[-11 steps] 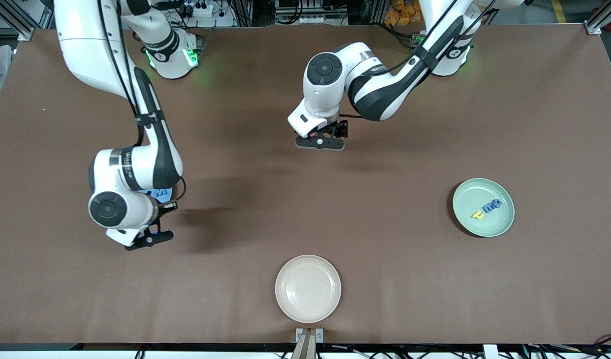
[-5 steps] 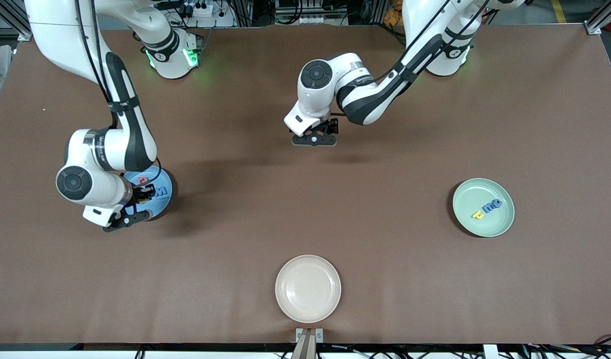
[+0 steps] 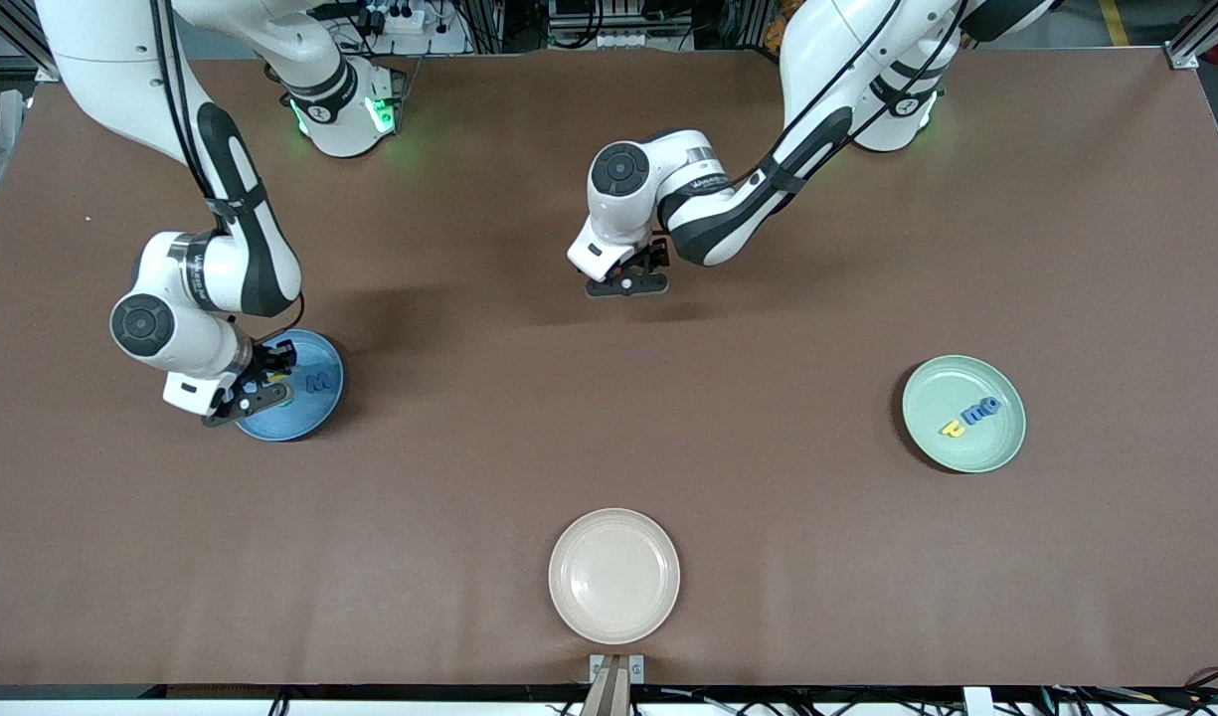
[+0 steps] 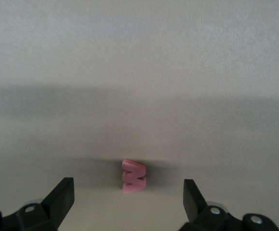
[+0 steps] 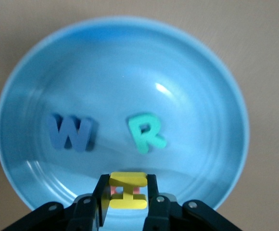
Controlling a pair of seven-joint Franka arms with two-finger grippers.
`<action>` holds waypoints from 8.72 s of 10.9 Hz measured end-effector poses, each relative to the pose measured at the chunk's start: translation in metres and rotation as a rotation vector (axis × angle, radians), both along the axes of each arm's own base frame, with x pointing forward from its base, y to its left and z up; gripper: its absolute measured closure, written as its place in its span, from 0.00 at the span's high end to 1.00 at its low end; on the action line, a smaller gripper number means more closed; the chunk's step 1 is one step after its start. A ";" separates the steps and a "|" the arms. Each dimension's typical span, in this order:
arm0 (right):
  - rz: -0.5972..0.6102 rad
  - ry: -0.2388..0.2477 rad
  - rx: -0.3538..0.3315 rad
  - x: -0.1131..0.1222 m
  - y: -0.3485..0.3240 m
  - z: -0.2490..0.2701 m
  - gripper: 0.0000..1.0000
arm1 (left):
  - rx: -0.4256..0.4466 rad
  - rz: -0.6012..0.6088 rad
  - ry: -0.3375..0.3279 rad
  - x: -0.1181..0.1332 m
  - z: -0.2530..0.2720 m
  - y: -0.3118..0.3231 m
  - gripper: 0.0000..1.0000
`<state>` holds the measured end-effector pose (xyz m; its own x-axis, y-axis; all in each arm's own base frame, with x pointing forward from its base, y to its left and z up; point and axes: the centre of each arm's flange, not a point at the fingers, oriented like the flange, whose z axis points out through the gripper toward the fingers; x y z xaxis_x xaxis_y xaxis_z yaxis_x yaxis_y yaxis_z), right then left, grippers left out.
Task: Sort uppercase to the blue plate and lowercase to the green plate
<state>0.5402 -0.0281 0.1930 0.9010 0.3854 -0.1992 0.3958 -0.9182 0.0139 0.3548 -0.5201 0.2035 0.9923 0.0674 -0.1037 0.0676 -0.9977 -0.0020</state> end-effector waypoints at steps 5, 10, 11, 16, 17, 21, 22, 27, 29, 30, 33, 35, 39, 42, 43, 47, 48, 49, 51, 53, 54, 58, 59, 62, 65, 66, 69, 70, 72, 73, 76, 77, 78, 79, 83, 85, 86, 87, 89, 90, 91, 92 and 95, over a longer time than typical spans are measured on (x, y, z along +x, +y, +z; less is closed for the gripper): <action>-0.076 0.084 0.074 -0.014 0.012 -0.005 0.35 | 0.024 -0.049 -0.045 -0.007 -0.015 -0.002 0.85; -0.085 0.084 0.087 -0.015 0.016 -0.006 0.35 | 0.015 -0.092 -0.079 -0.008 -0.020 -0.005 0.75; -0.085 0.083 0.087 -0.015 0.016 -0.006 0.35 | 0.013 -0.096 -0.079 -0.010 -0.021 -0.006 0.75; -0.088 0.078 0.091 -0.010 0.017 -0.002 0.63 | 0.032 -0.121 -0.101 -0.021 -0.028 -0.006 0.72; -0.087 0.081 0.094 -0.007 0.018 0.002 0.65 | 0.035 -0.121 -0.100 -0.022 -0.029 -0.005 0.71; -0.109 0.092 0.107 0.017 0.026 0.037 0.71 | 0.019 -0.111 -0.103 -0.022 -0.029 -0.006 0.68; -0.122 0.094 0.101 0.025 0.027 0.051 0.73 | 0.014 -0.111 -0.104 -0.022 -0.029 -0.007 0.62; -0.178 0.094 -0.042 0.079 0.039 0.183 0.94 | -0.004 -0.110 -0.104 -0.022 -0.030 -0.008 0.31; -0.207 0.076 -0.054 0.089 0.044 0.222 0.99 | -0.004 -0.110 -0.104 -0.022 -0.030 -0.008 0.27; -0.215 0.059 -0.050 0.093 0.043 0.237 1.00 | -0.004 -0.109 -0.104 -0.022 -0.030 -0.008 0.27; -0.245 -0.012 -0.040 0.095 0.027 0.283 1.00 | -0.011 -0.073 -0.118 -0.002 -0.025 -0.001 0.27; -0.256 -0.070 -0.024 0.087 0.020 0.320 1.00 | -0.034 -0.020 -0.169 0.042 -0.001 0.016 0.27; -0.293 -0.163 0.021 0.065 0.025 0.391 1.00 | -0.044 -0.064 -0.311 0.145 0.074 0.096 0.27; -0.336 -0.169 0.026 0.056 0.030 0.408 1.00 | -0.029 -0.165 -0.339 0.196 0.094 0.154 0.27; -0.341 -0.175 0.027 0.053 0.025 0.413 1.00 | -0.024 -0.198 -0.333 0.211 0.098 0.178 0.27; -0.281 -0.182 0.037 0.047 0.002 0.423 1.00 | 0.013 -0.326 -0.297 0.262 0.114 0.285 0.27; -0.274 -0.183 0.040 0.045 0.004 0.423 1.00 | 0.033 -0.335 -0.277 0.269 0.111 0.308 0.27; -0.271 -0.198 0.043 0.042 0.006 0.423 1.00 | 0.054 -0.345 -0.243 0.273 0.106 0.332 0.27; -0.269 -0.228 0.045 0.033 0.007 0.423 1.00 | 0.097 -0.396 -0.169 0.280 0.095 0.380 0.27; -0.269 -0.226 0.044 0.024 0.008 0.421 1.00 | 0.096 -0.443 -0.117 0.284 0.086 0.435 0.27; -0.273 -0.229 0.043 0.019 0.008 0.417 1.00 | 0.084 -0.457 -0.094 0.284 0.081 0.461 0.27; -0.282 -0.239 0.042 0.011 0.011 0.405 1.00 | 0.052 -0.424 -0.039 0.276 0.060 0.512 0.27; -0.281 -0.240 0.042 0.011 0.014 0.406 1.00 | 0.051 -0.421 -0.033 0.275 0.058 0.514 0.27; -0.292 -0.249 0.042 0.011 0.014 0.408 1.00 | 0.051 -0.420 -0.012 0.275 0.061 0.514 0.49; -0.304 -0.263 0.042 0.012 0.007 0.410 1.00 | 0.067 -0.413 -0.037 0.286 0.104 0.514 0.90; -0.304 -0.263 0.042 0.012 0.007 0.410 1.00 | 0.075 -0.411 -0.053 0.291 0.127 0.514 1.00; -0.305 -0.263 0.042 0.012 0.006 0.410 1.00 | 0.089 -0.391 -0.079 0.299 0.197 0.516 1.00; -0.305 -0.264 0.042 0.012 0.006 0.410 1.00 | 0.079 -0.380 -0.084 0.296 0.215 0.515 1.00; -0.304 -0.265 0.042 0.012 0.007 0.410 1.00 | 0.040 -0.349 -0.101 0.285 0.256 0.513 1.00; -0.303 -0.267 0.042 0.012 0.008 0.411 1.00 | 0.023 -0.328 -0.119 0.278 0.276 0.517 1.00; -0.302 -0.269 0.043 0.012 0.008 0.412 1.00 | -0.006 -0.293 -0.161 0.261 0.319 0.523 1.00; -0.301 -0.269 0.043 0.012 0.009 0.412 1.00 | -0.003 -0.298 -0.176 0.258 0.330 0.519 1.00; -0.299 -0.270 0.043 0.012 0.010 0.413 1.00 | 0.001 -0.302 -0.190 0.255 0.339 0.516 1.00; -0.297 -0.269 0.044 0.012 0.011 0.413 1.00 | 0.005 -0.301 -0.202 0.252 0.349 0.516 1.00; -0.324 -0.276 0.058 0.011 0.021 0.421 1.00 | 0.009 -0.300 -0.224 0.245 0.378 0.516 1.00; -0.333 -0.266 0.056 0.010 0.020 0.420 1.00 | 0.014 -0.314 -0.223 0.245 0.378 0.509 1.00; -0.338 -0.255 0.054 0.009 0.020 0.418 1.00 | 0.038 -0.329 -0.220 0.245 0.378 0.506 1.00; -0.348 -0.232 0.049 0.006 0.019 0.416 1.00 | 0.063 -0.336 -0.218 0.245 0.379 0.501 1.00; -0.372 -0.206 0.043 0.004 0.012 0.413 1.00 | 0.075 -0.279 -0.225 0.244 0.384 0.489 1.00; -0.390 -0.202 0.041 0.003 0.008 0.412 1.00 | 0.075 -0.264 -0.222 0.243 0.386 0.486 1.00; -0.404 -0.199 0.039 0.003 0.007 0.411 1.00 | 0.074 -0.256 -0.217 0.242 0.390 0.485 1.00; -0.412 -0.198 0.039 0.003 0.007 0.411 1.00 | 0.074 -0.249 -0.208 0.241 0.393 0.487 1.00; -0.417 -0.187 0.037 0.002 0.007 0.410 1.00 | 0.033 -0.216 -0.196 0.239 0.400 0.494 1.00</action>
